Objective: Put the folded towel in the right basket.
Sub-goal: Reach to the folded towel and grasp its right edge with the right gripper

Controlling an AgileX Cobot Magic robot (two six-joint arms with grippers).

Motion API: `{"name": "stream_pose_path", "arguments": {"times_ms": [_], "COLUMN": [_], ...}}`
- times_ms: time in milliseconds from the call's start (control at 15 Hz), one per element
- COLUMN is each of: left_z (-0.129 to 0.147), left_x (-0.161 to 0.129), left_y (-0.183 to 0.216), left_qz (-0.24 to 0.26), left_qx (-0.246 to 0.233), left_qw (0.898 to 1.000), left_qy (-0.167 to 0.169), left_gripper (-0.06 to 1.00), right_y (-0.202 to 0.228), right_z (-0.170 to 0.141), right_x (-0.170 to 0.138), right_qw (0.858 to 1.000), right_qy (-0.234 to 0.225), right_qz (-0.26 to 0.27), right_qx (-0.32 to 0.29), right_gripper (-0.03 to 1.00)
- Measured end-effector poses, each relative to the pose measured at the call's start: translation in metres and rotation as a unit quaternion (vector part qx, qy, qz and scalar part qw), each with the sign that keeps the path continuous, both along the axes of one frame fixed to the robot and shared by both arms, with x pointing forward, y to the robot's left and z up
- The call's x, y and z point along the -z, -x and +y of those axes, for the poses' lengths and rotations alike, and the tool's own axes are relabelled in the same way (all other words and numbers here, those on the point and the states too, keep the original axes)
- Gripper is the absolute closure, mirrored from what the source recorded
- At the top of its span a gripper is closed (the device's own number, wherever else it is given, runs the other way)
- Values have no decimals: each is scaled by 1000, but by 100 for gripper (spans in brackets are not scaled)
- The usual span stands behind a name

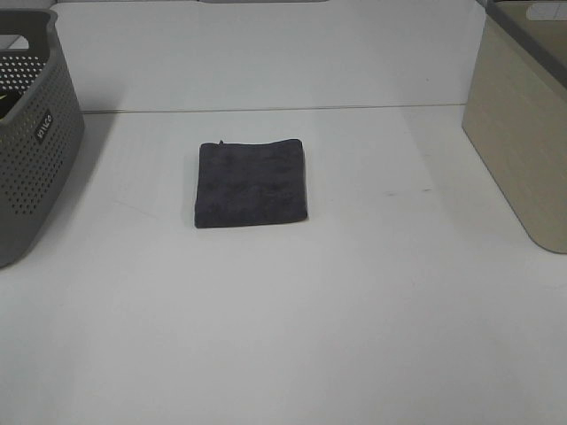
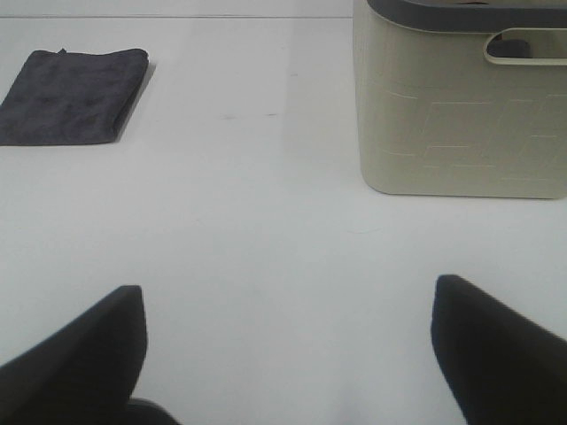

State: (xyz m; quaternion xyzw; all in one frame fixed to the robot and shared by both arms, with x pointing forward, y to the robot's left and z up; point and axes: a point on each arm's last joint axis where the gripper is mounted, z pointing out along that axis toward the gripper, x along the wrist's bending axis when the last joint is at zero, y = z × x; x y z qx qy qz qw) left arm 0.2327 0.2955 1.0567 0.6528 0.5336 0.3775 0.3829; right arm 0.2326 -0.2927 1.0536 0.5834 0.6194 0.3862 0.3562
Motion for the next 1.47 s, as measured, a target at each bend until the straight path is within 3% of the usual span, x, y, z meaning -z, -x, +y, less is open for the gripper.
{"name": "stream_pose_path", "arguments": {"times_ms": [400, 667, 1133, 1467], "left_z": [0, 0, 0, 0], "left_x": [0, 0, 0, 0], "left_y": [0, 0, 0, 0], "left_qz": [0, 0, 0, 0], "left_qx": [0, 0, 0, 0], "left_qw": [1000, 1000, 1000, 1000], "left_qy": [0, 0, 0, 0], "left_gripper": [-4, -4, -4, -4], "right_y": [0, -26, -152, -253], "right_z": [0, 0, 6, 17], "right_x": [0, -22, -58, -74], "right_qw": [1000, 1000, 990, 980], "right_qy": [-1, -11, -48, -64], "right_qz": [-1, 2, 132, 172], "right_qx": [0, 5, -9, -73], "right_gripper": [19, 23, 23, 23]}}
